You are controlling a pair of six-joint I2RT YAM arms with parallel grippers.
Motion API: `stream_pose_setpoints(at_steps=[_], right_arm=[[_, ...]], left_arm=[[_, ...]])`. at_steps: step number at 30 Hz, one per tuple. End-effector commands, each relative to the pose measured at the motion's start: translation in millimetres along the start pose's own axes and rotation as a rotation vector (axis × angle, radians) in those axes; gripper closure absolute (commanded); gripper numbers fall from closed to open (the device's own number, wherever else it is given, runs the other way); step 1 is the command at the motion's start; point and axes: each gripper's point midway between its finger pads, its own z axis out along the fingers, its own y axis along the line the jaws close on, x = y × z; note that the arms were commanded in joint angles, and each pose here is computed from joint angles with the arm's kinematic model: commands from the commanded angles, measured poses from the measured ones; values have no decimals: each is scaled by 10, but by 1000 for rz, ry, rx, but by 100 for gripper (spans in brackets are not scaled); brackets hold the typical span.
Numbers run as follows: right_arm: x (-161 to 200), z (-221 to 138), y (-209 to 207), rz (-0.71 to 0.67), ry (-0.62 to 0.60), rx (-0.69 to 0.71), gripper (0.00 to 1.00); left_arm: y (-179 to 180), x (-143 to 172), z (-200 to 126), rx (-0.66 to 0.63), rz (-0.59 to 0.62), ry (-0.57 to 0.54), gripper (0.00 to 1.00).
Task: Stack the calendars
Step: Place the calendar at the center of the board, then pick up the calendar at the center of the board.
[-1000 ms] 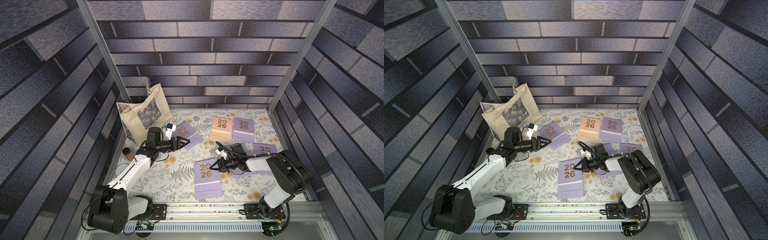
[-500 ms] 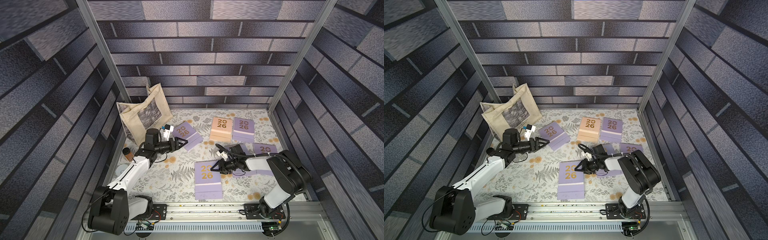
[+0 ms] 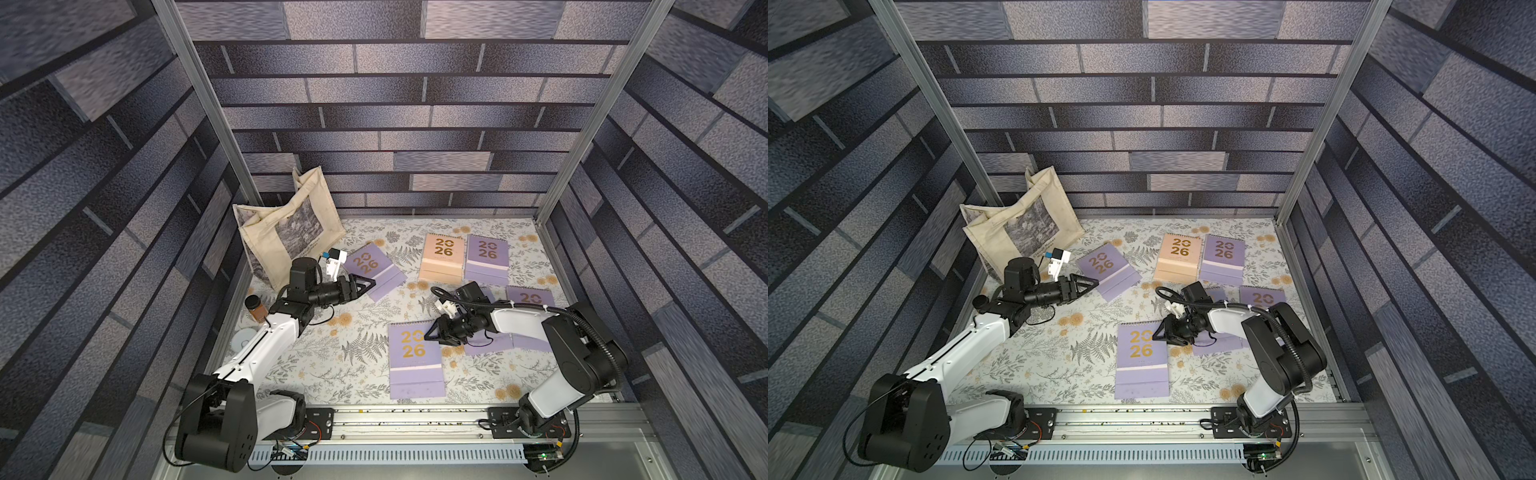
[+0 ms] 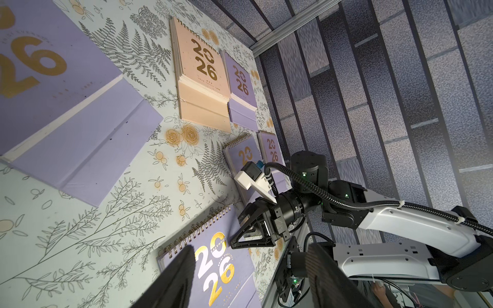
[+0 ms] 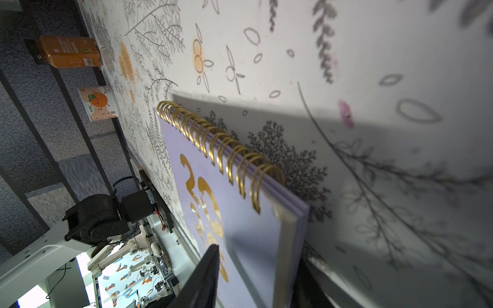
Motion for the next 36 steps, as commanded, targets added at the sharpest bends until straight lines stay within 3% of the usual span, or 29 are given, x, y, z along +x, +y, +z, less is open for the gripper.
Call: stream_pose_setpoints(at_steps=[1, 14, 23, 28, 30, 32, 33, 36], right_arm=[[90, -56, -86, 14, 26, 88, 58], [62, -176, -97, 7, 7, 158, 52], [-114, -470, 227, -74, -56, 175, 48], [-460, -703, 656, -204, -108, 166, 41], [-707, -783, 874, -264, -146, 157, 39], [-928, -812, 1026, -313, -170, 158, 25], [-1042, -816, 1099, -332, -174, 154, 25], [-1383, -808, 1312, -387, -203, 139, 23]], left_arm=[[-63, -14, -45, 24, 36, -16, 32], [-20, -34, -44, 13, 26, -23, 31], [64, -178, -82, -13, -6, -65, 27], [242, -338, -77, -97, -41, -118, 22], [358, -388, -72, -145, -69, -130, 11], [497, -444, -81, -199, -104, -143, 3], [597, -482, -99, -234, -136, -152, 0], [811, -598, -146, -286, -215, -186, 0]])
